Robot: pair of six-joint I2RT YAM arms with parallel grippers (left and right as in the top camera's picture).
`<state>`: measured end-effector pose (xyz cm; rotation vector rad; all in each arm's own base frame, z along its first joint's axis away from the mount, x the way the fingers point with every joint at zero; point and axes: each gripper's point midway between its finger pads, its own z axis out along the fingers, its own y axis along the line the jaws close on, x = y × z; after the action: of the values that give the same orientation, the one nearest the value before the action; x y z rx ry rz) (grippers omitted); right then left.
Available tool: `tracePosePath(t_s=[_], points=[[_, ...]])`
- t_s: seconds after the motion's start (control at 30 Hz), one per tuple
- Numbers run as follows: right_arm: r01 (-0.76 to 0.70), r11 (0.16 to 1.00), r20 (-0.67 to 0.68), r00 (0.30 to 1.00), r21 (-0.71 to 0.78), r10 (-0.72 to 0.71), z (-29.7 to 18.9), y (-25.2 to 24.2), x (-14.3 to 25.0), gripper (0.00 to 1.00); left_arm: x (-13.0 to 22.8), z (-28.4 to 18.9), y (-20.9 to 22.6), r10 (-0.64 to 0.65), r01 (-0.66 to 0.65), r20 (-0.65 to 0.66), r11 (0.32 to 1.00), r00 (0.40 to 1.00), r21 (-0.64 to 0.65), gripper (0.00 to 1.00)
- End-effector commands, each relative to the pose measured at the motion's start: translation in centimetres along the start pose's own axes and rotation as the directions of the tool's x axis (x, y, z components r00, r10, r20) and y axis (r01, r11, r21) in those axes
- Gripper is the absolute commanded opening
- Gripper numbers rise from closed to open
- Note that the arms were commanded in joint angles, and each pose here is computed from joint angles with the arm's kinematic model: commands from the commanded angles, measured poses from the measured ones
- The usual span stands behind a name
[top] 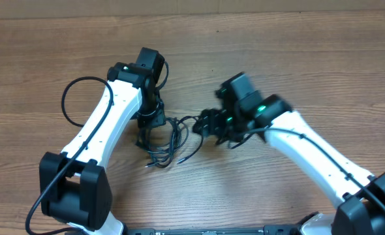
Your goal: Untangle cables
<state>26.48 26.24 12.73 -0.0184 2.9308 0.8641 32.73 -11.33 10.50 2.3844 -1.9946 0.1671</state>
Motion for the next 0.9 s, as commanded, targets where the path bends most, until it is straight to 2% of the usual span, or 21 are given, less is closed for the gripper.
tracePosePath(t_s=[0.0,0.13,0.3,0.37,0.4,0.53,0.7,0.77,0.87], points=[[-0.039,0.996,0.091,0.995,0.078,0.031,1.2,1.4,0.5,0.74,0.7,0.2,0.1,-0.033,0.032,-0.037,0.999,0.999,-0.013,0.05],[-0.119,0.984,0.240,0.967,0.134,0.085,1.7,2.2,0.0,0.73,0.8,0.2,0.1,-0.033,0.032,-0.044,0.999,0.998,-0.016,0.05],[-0.120,0.982,0.330,0.942,0.145,0.066,2.5,3.4,-0.4,0.68,2.4,-0.1,0.8,-0.052,0.040,-0.164,0.996,0.985,-0.077,0.05],[-0.114,0.982,0.332,0.942,0.153,0.058,3.1,3.4,-0.4,0.66,2.8,-0.3,1.1,-0.054,0.034,-0.203,0.994,0.978,-0.102,0.04],[-0.118,0.978,0.323,0.945,0.170,0.058,4.0,3.0,-0.4,0.61,3.0,-0.5,1.3,-0.054,0.027,-0.231,0.992,0.971,-0.121,0.05],[-0.123,0.972,0.282,0.957,0.202,0.063,5.7,2.1,0.1,0.55,2.9,-0.7,1.5,-0.074,0.038,-0.254,0.989,0.964,-0.144,0.04],[-0.131,0.960,0.256,0.965,0.249,0.065,7.6,0.7,0.3,0.52,3.5,-1.2,1.5,-0.049,-0.007,-0.341,0.987,0.939,-0.162,0.05],[-0.132,0.958,0.253,0.965,0.253,0.066,8.1,0.5,0.2,0.46,3.7,-1.5,1.8,-0.048,-0.017,-0.365,0.985,0.930,-0.174,0.04],[-0.133,0.957,0.250,0.966,0.259,0.067,8.5,0.3,0.2,0.44,3.8,-1.6,2.1,-0.058,-0.018,-0.377,0.981,0.925,-0.194,0.04]])
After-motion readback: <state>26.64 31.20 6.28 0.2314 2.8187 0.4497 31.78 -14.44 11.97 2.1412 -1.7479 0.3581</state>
